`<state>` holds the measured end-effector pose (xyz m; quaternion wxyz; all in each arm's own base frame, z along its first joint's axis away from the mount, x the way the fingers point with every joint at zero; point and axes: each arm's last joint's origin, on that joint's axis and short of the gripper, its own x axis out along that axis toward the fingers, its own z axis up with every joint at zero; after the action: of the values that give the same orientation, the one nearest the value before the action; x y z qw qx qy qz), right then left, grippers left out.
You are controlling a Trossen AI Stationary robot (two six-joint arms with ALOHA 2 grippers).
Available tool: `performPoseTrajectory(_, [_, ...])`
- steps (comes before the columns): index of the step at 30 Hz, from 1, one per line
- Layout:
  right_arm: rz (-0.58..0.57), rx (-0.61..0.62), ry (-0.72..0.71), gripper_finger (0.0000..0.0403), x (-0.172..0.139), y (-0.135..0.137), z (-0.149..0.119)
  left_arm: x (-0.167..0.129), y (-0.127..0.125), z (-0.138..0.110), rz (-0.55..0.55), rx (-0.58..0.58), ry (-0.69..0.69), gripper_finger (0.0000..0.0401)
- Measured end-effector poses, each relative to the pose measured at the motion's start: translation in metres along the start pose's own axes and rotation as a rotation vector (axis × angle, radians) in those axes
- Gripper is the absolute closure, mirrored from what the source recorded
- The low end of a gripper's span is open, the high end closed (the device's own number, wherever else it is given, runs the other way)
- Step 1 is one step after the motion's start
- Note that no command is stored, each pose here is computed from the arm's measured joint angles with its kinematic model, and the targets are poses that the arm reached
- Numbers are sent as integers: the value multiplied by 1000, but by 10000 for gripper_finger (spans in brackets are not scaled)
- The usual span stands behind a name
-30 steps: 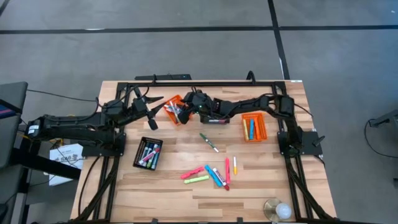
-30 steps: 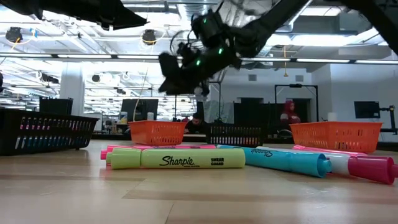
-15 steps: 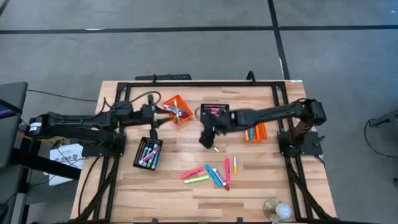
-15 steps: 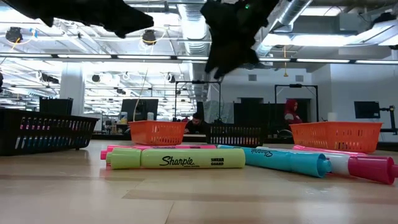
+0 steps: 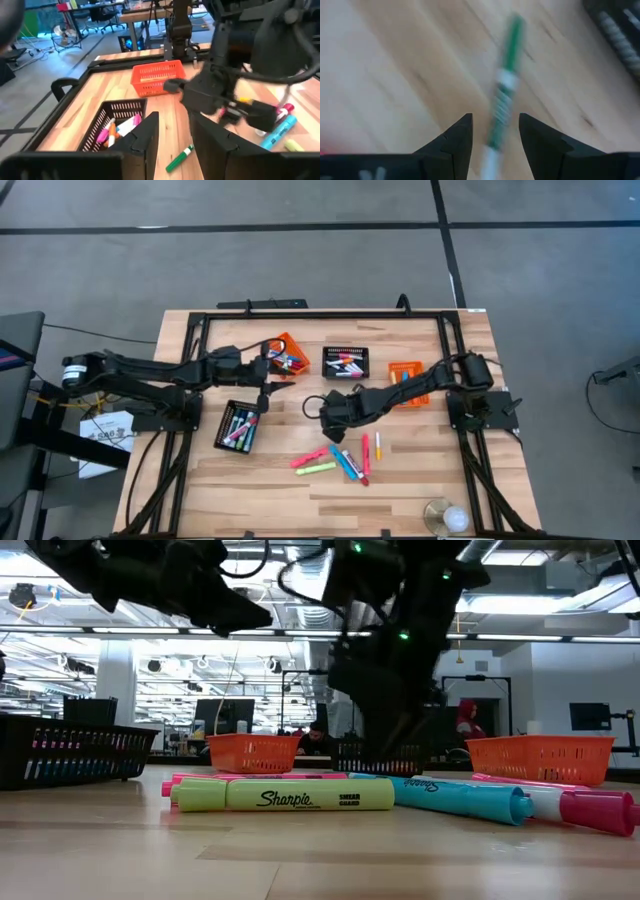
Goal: Pick & Place Markers
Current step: Put the green marker into the left orange bin
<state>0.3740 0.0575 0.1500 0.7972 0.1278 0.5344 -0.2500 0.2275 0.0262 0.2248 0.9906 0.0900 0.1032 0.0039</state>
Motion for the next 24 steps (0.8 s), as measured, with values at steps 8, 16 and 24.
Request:
performPoseTrajectory(8, [-35,57,46,257,-5,-5,-4,1,0,-1,1,-3,-2,290])
performPoseTrajectory(16, [-48,34,134,257,21,-4,-10,1,0,0,1,-11,-6,290])
performPoseTrajectory(24, [-21,-44,130,344,23,-9,-4,1,0,0,0,-9,-7,290])
